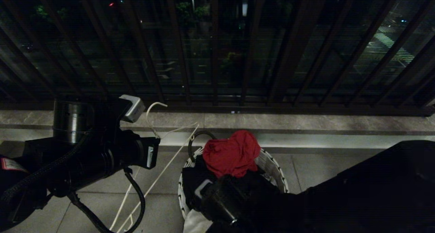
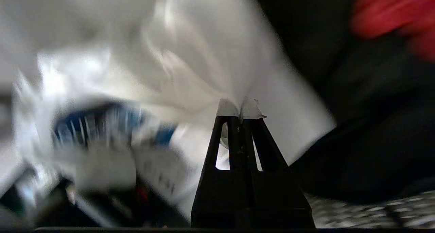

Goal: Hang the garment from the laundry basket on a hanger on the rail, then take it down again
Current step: Put clothes in the basket

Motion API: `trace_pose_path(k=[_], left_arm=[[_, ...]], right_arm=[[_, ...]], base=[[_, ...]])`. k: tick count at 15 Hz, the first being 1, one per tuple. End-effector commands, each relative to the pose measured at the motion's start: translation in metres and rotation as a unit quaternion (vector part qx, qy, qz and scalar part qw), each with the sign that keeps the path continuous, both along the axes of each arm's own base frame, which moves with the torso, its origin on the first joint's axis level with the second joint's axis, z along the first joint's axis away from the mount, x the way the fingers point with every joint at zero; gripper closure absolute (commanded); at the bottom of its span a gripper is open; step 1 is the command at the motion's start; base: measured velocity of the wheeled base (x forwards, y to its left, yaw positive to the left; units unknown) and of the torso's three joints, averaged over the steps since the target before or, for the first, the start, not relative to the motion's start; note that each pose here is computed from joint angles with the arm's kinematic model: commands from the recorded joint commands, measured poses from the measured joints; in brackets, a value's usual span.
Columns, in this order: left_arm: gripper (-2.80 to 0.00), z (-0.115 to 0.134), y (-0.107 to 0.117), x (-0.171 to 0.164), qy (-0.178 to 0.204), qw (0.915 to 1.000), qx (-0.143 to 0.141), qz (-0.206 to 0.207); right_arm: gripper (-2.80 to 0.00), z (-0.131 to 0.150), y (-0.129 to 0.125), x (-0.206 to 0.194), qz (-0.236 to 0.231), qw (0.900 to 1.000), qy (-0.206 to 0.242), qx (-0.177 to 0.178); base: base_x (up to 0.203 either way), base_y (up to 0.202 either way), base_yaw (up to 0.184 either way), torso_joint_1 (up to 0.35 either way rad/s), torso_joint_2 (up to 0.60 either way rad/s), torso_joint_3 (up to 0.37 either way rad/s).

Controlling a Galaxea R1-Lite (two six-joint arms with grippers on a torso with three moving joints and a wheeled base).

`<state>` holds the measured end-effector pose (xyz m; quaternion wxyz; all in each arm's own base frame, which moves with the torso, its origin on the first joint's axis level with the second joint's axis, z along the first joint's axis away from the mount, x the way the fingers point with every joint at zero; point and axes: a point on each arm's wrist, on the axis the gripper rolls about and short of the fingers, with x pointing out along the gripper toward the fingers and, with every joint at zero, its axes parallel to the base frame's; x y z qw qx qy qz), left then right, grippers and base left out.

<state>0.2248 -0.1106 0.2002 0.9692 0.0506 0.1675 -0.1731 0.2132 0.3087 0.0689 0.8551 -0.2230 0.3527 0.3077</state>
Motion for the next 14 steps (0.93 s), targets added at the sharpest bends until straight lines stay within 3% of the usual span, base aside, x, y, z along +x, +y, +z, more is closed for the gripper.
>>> trace_pose_path(k=[1,6,7,10,12,13,14], left_arm=[[0.00,0.000,0.000,0.000,0.000,1.0000,0.000,0.001],[0.00,0.001,0.001,-0.001,-0.003,1.0000,0.005,-0.001],[0.00,0.001,0.001,-0.001,-0.003,1.0000,0.006,-0.001],[0.00,0.000,0.001,-0.002,-0.003,1.0000,0.006,-0.001],[0.00,0.002,0.002,-0.003,-0.006,1.0000,0.006,-0.001],[0.00,0.002,0.002,-0.003,-0.006,1.0000,0.006,-0.001],[0.00,0.002,0.002,-0.003,-0.006,1.0000,0.006,-0.001]], right_arm=[[0.00,0.035,-0.008,0.011,-0.020,0.998,-0.030,0.044],[0.00,0.108,-0.043,0.021,-0.060,0.989,-0.082,0.109],[0.00,0.113,-0.050,0.018,-0.063,0.990,-0.075,0.099],[0.00,0.069,-0.045,0.020,-0.064,0.997,-0.023,0.041],[0.00,0.038,-0.028,0.012,-0.050,0.998,0.001,0.026],[-2.80,0.027,-0.019,0.003,-0.035,0.999,0.009,0.018],[-2.80,0.017,-0.011,-0.002,-0.022,1.000,0.017,0.009]], base=[[0.000,0.000,0.000,0.000,0.00,0.000],[0.000,0.000,0.000,0.000,0.00,0.000],[0.000,0.000,0.000,0.000,0.00,0.000],[0.000,0.000,0.000,0.000,0.00,0.000],[0.000,0.000,0.000,0.000,0.00,0.000],[0.000,0.000,0.000,0.000,0.00,0.000],[0.000,0.000,0.000,0.000,0.00,0.000]])
